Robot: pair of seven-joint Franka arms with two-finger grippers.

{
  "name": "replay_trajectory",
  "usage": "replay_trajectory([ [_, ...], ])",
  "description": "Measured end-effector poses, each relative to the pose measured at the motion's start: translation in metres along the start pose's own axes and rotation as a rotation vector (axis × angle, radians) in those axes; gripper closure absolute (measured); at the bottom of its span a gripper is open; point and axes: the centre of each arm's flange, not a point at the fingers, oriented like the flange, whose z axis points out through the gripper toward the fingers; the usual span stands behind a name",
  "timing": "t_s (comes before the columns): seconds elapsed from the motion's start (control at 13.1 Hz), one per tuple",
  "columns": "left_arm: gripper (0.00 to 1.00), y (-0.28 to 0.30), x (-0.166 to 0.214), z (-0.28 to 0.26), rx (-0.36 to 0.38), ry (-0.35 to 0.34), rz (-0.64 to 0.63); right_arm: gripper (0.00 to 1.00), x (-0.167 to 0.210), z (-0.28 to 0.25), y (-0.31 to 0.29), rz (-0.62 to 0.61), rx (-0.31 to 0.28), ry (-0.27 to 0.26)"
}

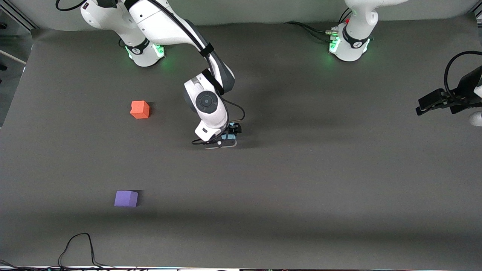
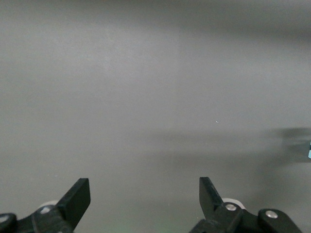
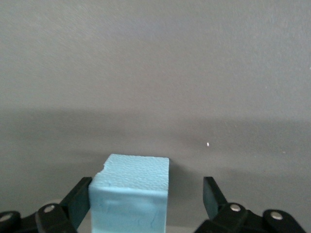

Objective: Place blue block between orange and purple blocks
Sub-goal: 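Lower the right gripper and grasp the blue cube, then carry the blue cube toward the orange and purple cubes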

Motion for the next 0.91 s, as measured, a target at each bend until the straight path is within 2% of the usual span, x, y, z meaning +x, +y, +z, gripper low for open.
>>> replay_trajectory([
  [0.15, 0.00, -0.001, 0.000, -0.001, 0.000, 0.001, -0.001, 0.00, -0.008, 0.009, 0.000, -0.004, -0.009, -0.013],
  [0.23, 0.00, -0.001, -0.001, -0.001, 0.000, 0.001, -0.001, 0.06, -0.010, 0.010, -0.001, -0.002, -0.006, -0.017],
  [0.3, 0.00, -0.001, -0.001, -0.001, 0.001, -0.001, -0.001, 0.06, -0.011, 0.010, -0.002, -0.001, -0.004, -0.018],
  [0.46, 0.00, 0.000, -0.002, -0.002, 0.001, -0.002, 0.001, 0.24, -0.012, 0.010, -0.003, -0.001, -0.002, -0.018],
  [0.53, 0.00, 0.000, -0.003, -0.003, 0.001, -0.002, 0.001, 0.40, -0.012, 0.009, -0.003, -0.001, -0.002, -0.017],
  [0.61, 0.00, 0.000, -0.004, -0.003, 0.001, -0.003, 0.002, 0.46, -0.012, 0.008, -0.003, -0.001, -0.001, -0.017],
  [0.91, 0.00, 0.001, -0.004, -0.003, 0.001, -0.005, 0.003, 0.46, -0.001, -0.016, 0.014, -0.003, -0.016, -0.042],
])
